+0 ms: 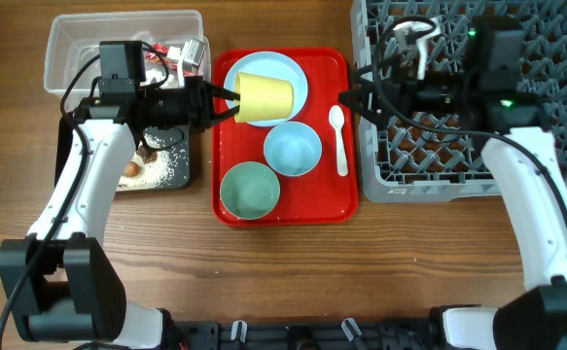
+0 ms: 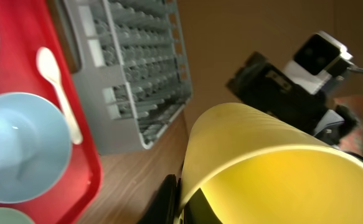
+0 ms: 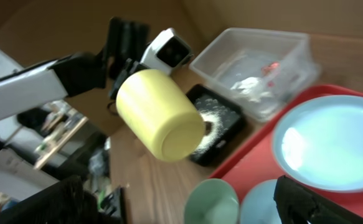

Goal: Sort waste into correct bins and load items into the dishwasher rack

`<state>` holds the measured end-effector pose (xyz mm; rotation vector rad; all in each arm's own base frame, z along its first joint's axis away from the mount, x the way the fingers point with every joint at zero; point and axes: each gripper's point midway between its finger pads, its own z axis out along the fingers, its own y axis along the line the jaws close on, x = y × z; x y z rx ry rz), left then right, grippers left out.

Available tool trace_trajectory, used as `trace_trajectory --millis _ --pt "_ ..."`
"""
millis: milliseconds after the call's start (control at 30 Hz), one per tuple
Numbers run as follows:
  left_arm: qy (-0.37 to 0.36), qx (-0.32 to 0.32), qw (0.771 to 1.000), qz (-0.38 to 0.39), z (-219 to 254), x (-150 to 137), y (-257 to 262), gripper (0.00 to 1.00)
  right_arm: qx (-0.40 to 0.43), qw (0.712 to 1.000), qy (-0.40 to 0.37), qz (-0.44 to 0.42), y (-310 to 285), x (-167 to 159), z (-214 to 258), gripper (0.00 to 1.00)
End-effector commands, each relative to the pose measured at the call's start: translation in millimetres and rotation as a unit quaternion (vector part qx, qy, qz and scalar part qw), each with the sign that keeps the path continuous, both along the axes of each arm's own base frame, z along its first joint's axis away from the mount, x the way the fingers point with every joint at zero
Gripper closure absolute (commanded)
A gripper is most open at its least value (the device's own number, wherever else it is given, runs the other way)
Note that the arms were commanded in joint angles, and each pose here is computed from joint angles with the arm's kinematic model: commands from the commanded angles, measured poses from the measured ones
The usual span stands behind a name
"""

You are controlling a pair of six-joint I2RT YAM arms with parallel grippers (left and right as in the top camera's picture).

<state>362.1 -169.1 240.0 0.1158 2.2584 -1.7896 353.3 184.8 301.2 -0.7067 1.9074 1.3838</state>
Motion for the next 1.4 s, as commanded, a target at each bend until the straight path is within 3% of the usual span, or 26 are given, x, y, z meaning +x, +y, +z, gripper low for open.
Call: trace_trajectory --millis 0,200,400,567,700,1000,1233,1367 --pt "-0.016 -0.027 0.999 -0.038 21 -14 -15 0.96 0.021 0.996 -0.009 0.082 41 -13 -7 0.0" --pt "-0.016 -0.028 0.998 -0.048 21 -18 -22 0.96 0.001 0.996 0.013 0.09 93 -8 -29 0.05" --pt "-0.028 -0.035 0.998 -0.051 25 -17 -20 0.96 -0.001 0.995 0.033 0.095 99 -5 -42 0.21" --pt "-0.028 -0.035 0.998 -0.052 25 -17 -20 0.96 0.01 0.995 0.024 0.098 101 -3 -35 0.23" --pt "-0.028 -0.035 0.998 -0.051 25 -17 -20 0.96 0.019 0.995 0.016 0.102 102 -2 -29 0.39" --pt "-0.025 -0.059 0.995 -0.07 33 -24 -22 0.96 0.038 0.993 -0.027 0.113 103 0 -14 0.4" --pt "-0.023 -0.082 0.992 -0.089 41 -31 -22 0.96 0.05 0.989 -0.077 0.116 105 4 -1 0.33" --pt "-0.023 -0.083 0.992 -0.09 41 -31 -22 0.96 0.05 0.99 -0.08 0.11 100 8 -1 0.37"
